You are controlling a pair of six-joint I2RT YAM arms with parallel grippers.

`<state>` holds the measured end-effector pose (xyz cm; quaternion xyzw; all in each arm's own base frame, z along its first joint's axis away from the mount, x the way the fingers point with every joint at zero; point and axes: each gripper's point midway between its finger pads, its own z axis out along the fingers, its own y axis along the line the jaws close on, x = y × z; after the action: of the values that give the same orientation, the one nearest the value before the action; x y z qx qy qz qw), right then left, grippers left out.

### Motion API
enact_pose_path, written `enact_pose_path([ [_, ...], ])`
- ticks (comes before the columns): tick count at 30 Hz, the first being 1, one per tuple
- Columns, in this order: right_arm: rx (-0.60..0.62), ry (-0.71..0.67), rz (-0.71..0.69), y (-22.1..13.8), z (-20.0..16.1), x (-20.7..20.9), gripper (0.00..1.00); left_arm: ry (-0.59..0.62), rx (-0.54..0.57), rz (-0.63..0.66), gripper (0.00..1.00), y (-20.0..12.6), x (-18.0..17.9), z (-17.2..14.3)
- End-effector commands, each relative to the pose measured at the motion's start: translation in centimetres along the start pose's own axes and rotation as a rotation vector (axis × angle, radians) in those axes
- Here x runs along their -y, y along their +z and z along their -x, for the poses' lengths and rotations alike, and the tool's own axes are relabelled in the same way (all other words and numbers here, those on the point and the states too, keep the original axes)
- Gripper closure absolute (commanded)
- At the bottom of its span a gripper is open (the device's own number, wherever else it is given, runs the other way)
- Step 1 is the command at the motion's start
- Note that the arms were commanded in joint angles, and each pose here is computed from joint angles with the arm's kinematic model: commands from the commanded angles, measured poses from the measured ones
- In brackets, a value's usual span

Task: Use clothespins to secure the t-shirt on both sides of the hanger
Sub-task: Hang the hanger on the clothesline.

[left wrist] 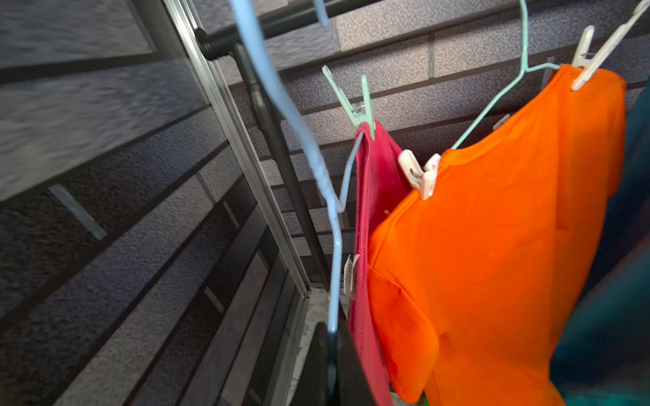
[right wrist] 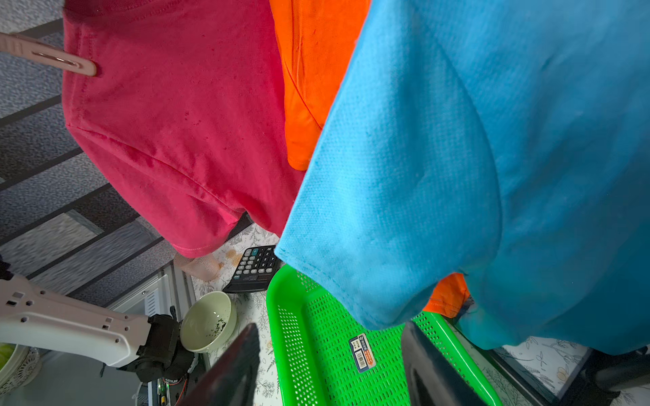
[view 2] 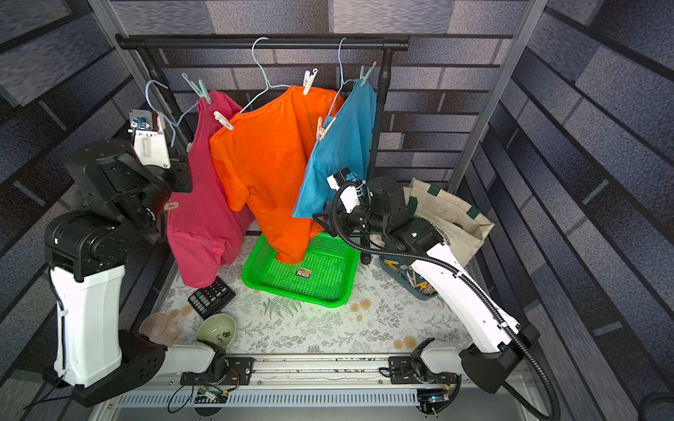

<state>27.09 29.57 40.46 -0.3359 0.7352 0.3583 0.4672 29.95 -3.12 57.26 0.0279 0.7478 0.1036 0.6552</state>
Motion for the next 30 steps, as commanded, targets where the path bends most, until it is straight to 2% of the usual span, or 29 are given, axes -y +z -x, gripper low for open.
enact_pose_path([
  [1,0.010,-0.034,-0.015,-0.4,-0.1,0.0,0.35,-0.184,-0.032,-0.165,1.00,-0.8,2.4,-0.2],
  [9,-0.009,-0.033,-0.021,0.3,-0.9,0.5,0.35,-0.323,-0.192,-0.336,1.00,-2.4,5.4,-4.0],
  [13,-0.014,-0.024,-0.020,0.7,-0.8,0.6,0.35,-0.408,-0.201,-0.466,1.00,-5.1,6.7,-4.0],
  [15,-0.019,-0.015,-0.016,1.0,-0.7,0.7,0.35,-0.423,-0.182,-0.487,1.00,-6.0,6.5,-3.3],
  [18,-0.022,0.008,-0.006,1.4,-0.5,0.6,0.35,-0.389,-0.148,-0.397,1.00,-6.2,4.5,-2.7],
  [23,-0.025,0.037,0.016,1.9,-0.3,0.5,0.36,-0.256,-0.120,-0.152,1.00,-3.2,1.1,-2.5],
  [26,-0.029,0.038,0.011,1.7,-0.3,0.4,0.36,-0.245,-0.129,-0.138,1.00,-0.5,1.4,-2.1],
  [30,-0.027,0.022,-0.019,0.9,-0.5,0.6,0.36,-0.287,-0.130,-0.106,1.00,3.4,0.3,-1.5],
])
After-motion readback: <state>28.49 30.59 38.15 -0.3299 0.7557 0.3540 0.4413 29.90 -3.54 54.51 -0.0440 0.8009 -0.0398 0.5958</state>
